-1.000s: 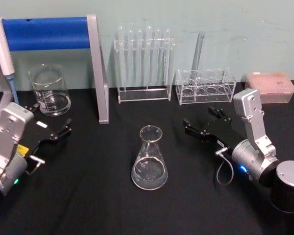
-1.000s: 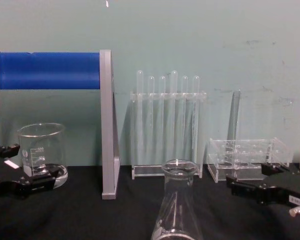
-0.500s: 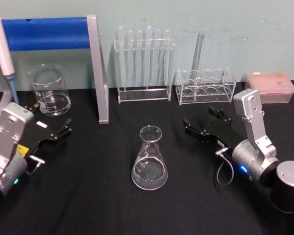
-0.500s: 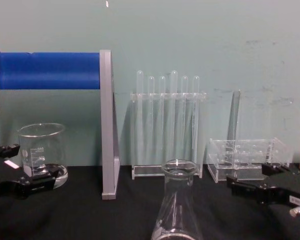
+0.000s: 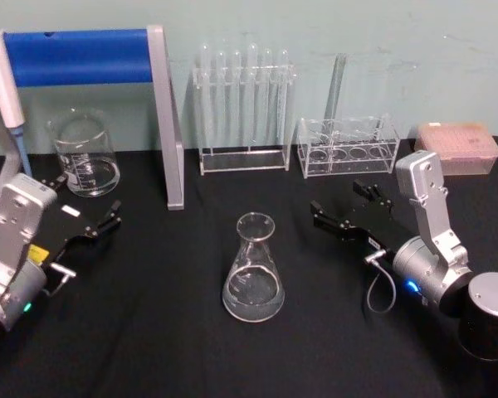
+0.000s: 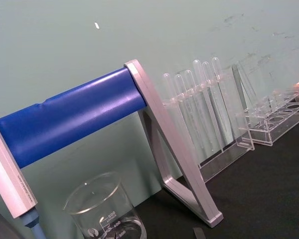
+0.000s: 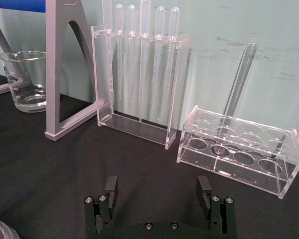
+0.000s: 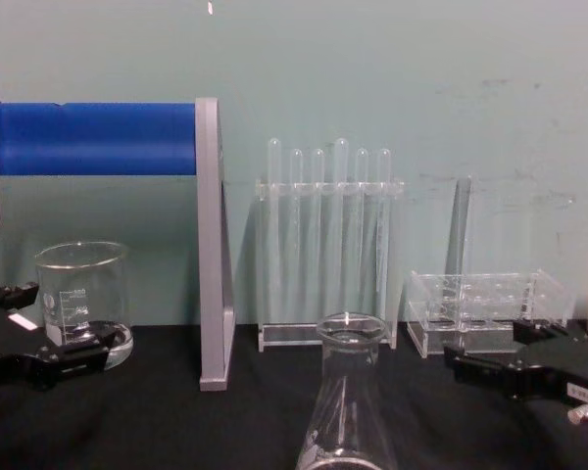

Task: Grasp the erlenmeyer flask with one hand, shake it three times, then place it back.

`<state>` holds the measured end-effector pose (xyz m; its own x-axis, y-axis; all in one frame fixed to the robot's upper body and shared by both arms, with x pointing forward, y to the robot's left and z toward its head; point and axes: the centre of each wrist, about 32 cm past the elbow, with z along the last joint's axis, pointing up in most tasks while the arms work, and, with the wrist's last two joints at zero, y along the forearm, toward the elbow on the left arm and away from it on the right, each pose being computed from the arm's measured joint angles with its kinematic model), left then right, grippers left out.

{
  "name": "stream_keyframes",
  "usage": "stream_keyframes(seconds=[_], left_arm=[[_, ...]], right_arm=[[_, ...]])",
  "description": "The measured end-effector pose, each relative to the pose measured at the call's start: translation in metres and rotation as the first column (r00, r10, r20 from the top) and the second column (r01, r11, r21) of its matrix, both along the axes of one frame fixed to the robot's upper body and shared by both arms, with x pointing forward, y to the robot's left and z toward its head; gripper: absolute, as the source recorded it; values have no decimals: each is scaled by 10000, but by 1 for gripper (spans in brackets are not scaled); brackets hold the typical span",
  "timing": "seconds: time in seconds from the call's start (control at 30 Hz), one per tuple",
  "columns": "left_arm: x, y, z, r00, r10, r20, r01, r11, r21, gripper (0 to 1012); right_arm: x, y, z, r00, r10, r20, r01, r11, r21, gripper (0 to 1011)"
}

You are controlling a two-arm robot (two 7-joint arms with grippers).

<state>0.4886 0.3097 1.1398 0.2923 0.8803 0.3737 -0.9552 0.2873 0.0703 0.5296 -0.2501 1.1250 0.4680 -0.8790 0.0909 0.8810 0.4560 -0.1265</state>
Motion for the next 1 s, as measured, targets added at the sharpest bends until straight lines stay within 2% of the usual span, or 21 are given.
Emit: stream_keyframes(seconds=[1.0], left_arm=[[0, 0, 0, 10000, 0, 0, 0, 10000, 0, 1001]], right_arm=[[0, 0, 0, 10000, 1, 1, -1, 10000, 2, 1003]])
